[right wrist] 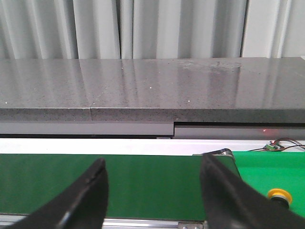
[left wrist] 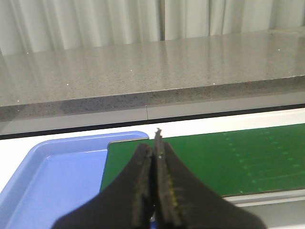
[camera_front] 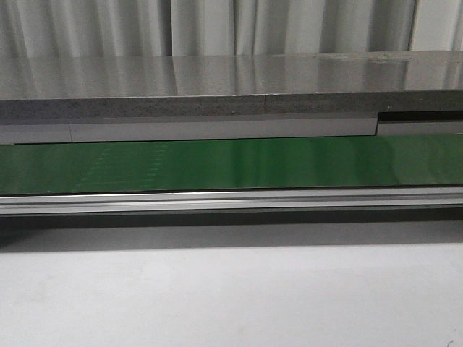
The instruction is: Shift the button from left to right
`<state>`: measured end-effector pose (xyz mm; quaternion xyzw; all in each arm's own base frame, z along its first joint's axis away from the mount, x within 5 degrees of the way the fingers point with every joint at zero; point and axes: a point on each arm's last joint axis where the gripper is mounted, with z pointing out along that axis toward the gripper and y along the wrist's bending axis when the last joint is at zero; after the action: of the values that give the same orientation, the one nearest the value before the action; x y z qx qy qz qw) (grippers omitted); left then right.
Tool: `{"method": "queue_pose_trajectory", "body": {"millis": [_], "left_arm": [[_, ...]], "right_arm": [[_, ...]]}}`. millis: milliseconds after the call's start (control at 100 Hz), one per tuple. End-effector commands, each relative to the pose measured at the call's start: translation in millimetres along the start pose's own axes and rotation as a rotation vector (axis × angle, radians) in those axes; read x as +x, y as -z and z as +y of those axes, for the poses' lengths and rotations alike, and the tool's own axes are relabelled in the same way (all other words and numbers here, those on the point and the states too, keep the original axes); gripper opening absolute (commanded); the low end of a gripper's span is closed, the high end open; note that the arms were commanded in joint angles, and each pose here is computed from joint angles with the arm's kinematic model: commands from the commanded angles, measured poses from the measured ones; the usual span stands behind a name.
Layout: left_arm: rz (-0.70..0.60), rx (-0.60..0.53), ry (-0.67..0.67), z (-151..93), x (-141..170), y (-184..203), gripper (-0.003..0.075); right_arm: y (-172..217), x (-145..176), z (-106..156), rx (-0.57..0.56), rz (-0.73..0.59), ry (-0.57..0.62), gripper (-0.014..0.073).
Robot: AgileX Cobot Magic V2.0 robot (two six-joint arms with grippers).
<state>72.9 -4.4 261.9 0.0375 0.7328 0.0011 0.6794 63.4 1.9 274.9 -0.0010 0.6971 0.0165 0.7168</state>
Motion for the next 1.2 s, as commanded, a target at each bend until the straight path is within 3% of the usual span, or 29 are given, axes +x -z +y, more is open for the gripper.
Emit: {"method": "queue_pose_trajectory", "body": {"millis": [0, 200, 980, 1190], "left_arm": [[-0.098, -0.015, 0.013, 2, -16, 1, -0.0021], [-0.098, -0.015, 0.013, 2, -16, 1, -0.0021], [-0.098, -0.015, 0.013, 2, -16, 1, -0.0020], [-0.098, -0.015, 0.013, 2, -16, 1, -0.0020]], "right_arm": [[1, -15, 0, 0.007, -0.094, 0.007, 0.0294], [1, -15, 0, 0.007, -0.094, 0.007, -0.0074], [1, -15, 0, 0.007, -0.092, 0.007, -0.0067], [-1, 4, -1, 0.010, -0.084, -0.004, -0.0067]]}}
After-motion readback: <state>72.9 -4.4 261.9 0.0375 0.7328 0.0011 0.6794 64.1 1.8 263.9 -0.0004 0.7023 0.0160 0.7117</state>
